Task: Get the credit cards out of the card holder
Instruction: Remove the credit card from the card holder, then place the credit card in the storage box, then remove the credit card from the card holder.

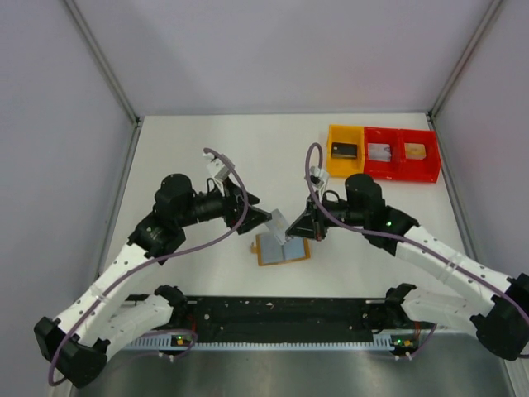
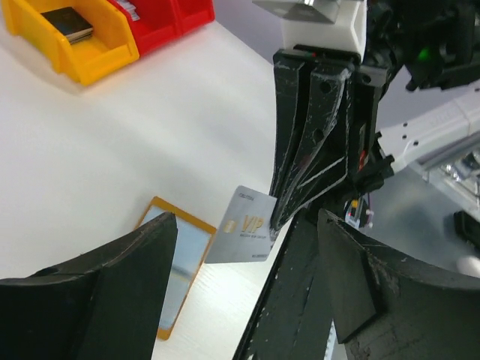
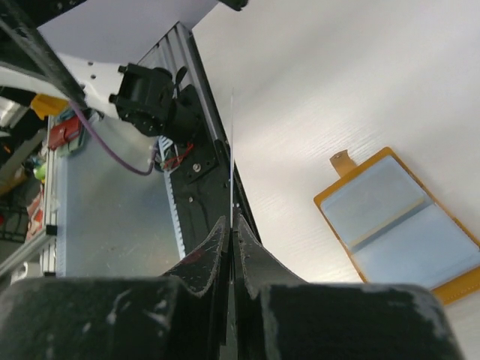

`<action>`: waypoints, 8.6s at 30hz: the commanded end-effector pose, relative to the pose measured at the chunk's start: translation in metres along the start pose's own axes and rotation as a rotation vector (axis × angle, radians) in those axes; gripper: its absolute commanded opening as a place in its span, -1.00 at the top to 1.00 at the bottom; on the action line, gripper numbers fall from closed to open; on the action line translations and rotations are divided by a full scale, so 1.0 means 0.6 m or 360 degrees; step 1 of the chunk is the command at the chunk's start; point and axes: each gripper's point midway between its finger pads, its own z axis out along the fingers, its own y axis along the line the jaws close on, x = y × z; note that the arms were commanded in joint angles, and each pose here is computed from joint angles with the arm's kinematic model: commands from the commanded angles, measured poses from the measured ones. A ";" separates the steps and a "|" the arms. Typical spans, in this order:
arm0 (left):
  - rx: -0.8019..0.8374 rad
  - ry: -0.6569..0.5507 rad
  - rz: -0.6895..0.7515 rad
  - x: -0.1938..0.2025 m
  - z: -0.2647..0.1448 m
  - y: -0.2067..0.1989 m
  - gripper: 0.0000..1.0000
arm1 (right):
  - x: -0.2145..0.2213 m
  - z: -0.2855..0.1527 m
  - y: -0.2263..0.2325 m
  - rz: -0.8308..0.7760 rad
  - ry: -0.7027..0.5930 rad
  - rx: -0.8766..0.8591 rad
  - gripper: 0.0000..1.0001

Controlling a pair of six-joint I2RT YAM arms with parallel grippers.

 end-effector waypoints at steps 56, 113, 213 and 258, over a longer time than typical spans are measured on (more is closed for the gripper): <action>0.0264 -0.0904 -0.0522 -0.090 -0.014 -0.022 1.00 | -0.128 -0.076 0.060 0.0106 -0.0909 -0.0367 -0.25; -0.1494 0.0182 0.0066 0.009 -0.173 0.277 -0.79 | -0.256 -0.422 -0.626 0.0607 -0.0892 0.1869 1.00; -0.0841 0.0557 -0.0973 0.328 0.002 0.258 0.02 | 0.164 0.164 -0.174 -0.0162 0.0608 0.1231 -0.77; -0.0879 0.0546 -0.1025 0.368 -0.020 0.252 1.00 | 0.141 0.123 -0.200 -0.0299 0.0611 0.1523 -0.27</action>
